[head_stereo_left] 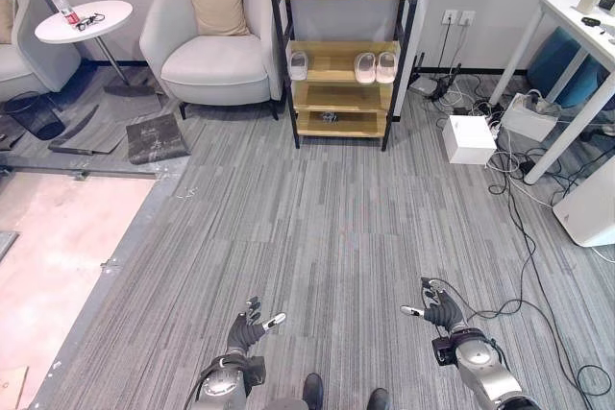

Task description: Arrange the slippers neatly on the shoe rack.

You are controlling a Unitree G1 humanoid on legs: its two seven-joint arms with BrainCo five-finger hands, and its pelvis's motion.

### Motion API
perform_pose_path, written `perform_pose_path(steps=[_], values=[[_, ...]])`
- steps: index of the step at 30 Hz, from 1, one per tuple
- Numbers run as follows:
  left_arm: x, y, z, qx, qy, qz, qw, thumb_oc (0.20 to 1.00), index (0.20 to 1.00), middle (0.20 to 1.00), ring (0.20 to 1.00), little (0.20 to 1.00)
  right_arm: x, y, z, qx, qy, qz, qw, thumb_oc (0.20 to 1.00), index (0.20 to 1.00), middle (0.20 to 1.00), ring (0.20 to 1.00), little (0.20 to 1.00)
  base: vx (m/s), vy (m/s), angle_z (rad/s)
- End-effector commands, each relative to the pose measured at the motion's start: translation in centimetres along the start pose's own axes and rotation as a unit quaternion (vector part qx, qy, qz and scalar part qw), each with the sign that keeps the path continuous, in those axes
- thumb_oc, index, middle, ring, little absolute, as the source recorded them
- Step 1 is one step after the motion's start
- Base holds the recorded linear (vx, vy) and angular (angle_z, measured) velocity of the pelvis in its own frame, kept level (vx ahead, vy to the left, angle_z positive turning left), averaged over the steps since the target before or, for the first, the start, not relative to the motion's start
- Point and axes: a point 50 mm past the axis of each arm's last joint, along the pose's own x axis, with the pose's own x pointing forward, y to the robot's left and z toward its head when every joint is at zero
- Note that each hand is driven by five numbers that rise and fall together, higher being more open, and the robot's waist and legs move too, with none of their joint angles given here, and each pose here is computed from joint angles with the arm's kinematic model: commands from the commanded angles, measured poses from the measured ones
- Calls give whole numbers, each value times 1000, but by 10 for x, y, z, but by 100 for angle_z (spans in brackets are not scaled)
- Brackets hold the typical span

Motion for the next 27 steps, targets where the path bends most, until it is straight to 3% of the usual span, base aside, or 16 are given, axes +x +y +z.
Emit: perform_pose_path(steps=[1, 27], values=[[11, -6, 29, 28, -59, -7, 998, 1000, 1000, 1000, 1000, 1000, 3, -9, 20, -3, -48, -15, 999, 1000, 1000, 1000, 1000, 1000, 0, 0, 0], [2, -1, 19, 40, -45, -23, 998, 1000, 1000, 1000, 1000, 1000, -3, -1, 8, 27, -27, 6, 999, 1000, 1000, 1000, 1000, 1000, 2, -1, -1]])
